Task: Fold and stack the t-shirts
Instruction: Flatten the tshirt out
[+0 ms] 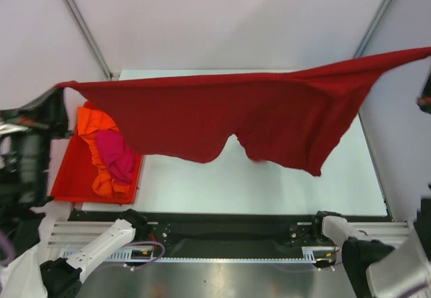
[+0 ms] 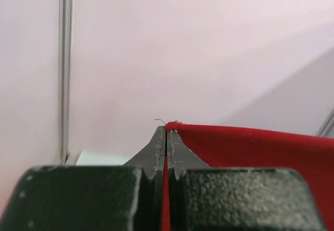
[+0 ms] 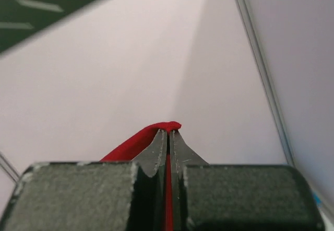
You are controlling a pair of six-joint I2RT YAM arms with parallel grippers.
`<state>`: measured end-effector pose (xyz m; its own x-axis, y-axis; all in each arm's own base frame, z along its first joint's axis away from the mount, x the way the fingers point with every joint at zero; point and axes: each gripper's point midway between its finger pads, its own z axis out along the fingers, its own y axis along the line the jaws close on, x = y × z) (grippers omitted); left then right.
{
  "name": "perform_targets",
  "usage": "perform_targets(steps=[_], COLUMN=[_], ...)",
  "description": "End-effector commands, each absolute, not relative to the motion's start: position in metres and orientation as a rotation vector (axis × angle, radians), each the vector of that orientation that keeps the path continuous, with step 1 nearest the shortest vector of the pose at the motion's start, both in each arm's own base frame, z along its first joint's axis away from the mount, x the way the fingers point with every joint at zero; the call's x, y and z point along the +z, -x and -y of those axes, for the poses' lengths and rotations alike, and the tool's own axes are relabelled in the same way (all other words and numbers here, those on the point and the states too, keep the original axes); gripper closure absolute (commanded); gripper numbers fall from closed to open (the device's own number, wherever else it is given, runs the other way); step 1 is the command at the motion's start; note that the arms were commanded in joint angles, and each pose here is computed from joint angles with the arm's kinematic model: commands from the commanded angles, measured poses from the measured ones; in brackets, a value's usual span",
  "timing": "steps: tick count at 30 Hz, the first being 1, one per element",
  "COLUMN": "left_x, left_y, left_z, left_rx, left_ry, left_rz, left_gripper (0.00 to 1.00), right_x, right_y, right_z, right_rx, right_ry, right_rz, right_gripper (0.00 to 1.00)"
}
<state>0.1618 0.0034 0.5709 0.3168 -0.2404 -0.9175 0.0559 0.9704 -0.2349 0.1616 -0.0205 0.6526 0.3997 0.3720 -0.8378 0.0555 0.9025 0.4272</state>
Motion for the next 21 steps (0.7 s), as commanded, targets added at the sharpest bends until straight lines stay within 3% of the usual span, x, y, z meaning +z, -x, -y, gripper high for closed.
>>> perform_targets(steps=[1,9,11,16,21], left_x=[0.638,0.663,0.659,0.622,0.551], left_y=[-0.117,-0.074,-0.075,-0.127,-0.201], left_z=[-0.016,-0.013,-0.011,0.016,0.043], left_rx=[-0.188,-0.297,-0.304,-0.265,-0.179], left_ry=[0.083,0.004,0.001,-0.046,-0.064], left_rz=[-0.978,-0.867,-0.872,-0.996,-1.16], left_gripper=[1.0,1.0,1.0,1.0,1.0], right_x=[0.73,0.761,0.757,0.713,0.629], right_y=[-0.094,-0.014,-0.012,-0.079,-0.183], right_z=[0.032,0.026,0.028,0.029,0.019], right_rx=[0.139,0.268,0.286,0.271,0.196], right_ry=[-0.377,-0.29,-0.294,-0.323,-0.348], right_rz=[-0.774,-0.567,-0.568,-0.746,-0.98], right_gripper=[1.0,1.0,1.0,1.0,1.0])
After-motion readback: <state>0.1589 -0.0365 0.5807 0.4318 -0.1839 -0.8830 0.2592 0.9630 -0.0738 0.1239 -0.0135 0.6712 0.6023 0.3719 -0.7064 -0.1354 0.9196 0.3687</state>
